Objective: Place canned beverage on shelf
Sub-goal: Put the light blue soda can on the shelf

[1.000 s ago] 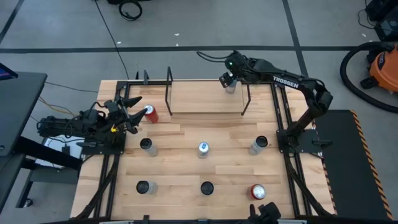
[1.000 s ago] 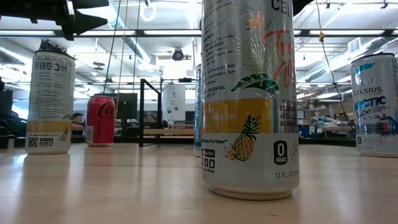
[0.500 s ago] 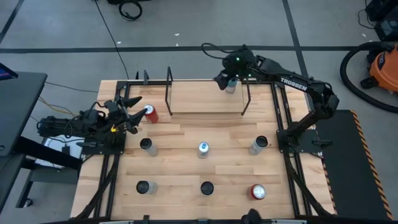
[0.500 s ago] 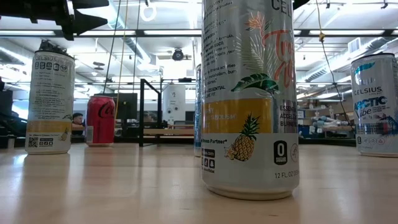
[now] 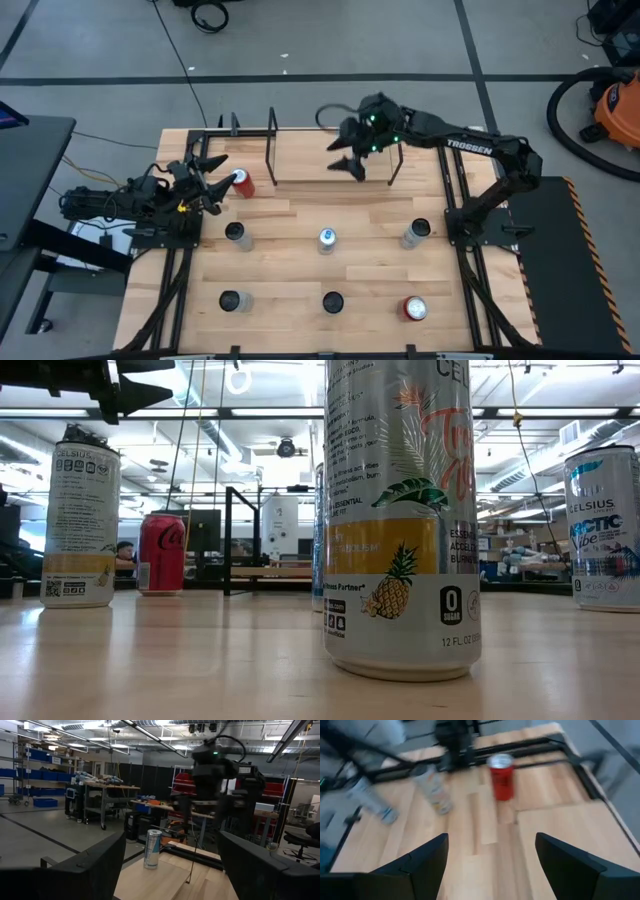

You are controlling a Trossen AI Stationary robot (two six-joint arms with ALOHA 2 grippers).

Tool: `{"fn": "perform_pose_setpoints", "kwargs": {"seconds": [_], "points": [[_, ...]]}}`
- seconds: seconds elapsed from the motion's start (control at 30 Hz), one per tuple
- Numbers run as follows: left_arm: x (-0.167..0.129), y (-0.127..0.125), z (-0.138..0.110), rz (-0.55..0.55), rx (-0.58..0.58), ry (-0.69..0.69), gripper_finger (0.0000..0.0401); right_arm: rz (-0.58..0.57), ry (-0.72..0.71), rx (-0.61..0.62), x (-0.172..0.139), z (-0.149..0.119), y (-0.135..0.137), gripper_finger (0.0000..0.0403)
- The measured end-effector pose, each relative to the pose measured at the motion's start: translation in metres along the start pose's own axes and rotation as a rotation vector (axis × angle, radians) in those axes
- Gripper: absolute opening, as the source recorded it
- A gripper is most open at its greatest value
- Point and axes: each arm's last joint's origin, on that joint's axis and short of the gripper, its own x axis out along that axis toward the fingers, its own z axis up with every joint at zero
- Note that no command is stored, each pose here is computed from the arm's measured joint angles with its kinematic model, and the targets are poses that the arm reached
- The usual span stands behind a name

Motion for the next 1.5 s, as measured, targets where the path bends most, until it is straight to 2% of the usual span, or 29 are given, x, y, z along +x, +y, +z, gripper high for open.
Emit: {"fn": "perform_pose_setpoints", "kwargs": {"seconds": [0.1, 0.43, 0.73, 0.87, 1.5], "points": [[0.0, 0.0, 0.0, 0.0, 0.0, 0.0, 0.0316, 0.049, 0.011, -0.074, 0.007, 0.0, 0.018, 0.0306], [0.0, 0.0, 0.0, 0.0, 0.001, 0.001, 0.0316, 0.23, 0.028, -0.168, 0.023, -0.001, 0.075, 0.0306], [0.0, 0.0, 0.0, 0.0, 0.001, 0.002, 0.0316, 0.346, 0.049, -0.356, 0.043, -0.028, 0.116, 0.0306], [0.0, 0.0, 0.0, 0.0, 0.001, 0.002, 0.0316, 0.353, 0.005, -0.385, 0.053, -0.039, 0.118, 0.0306], [0.0, 0.0, 0.0, -0.001, 0.001, 0.002, 0.0316, 0.347, -0.008, -0.325, 0.074, -0.088, 0.11, 0.0306]]}}
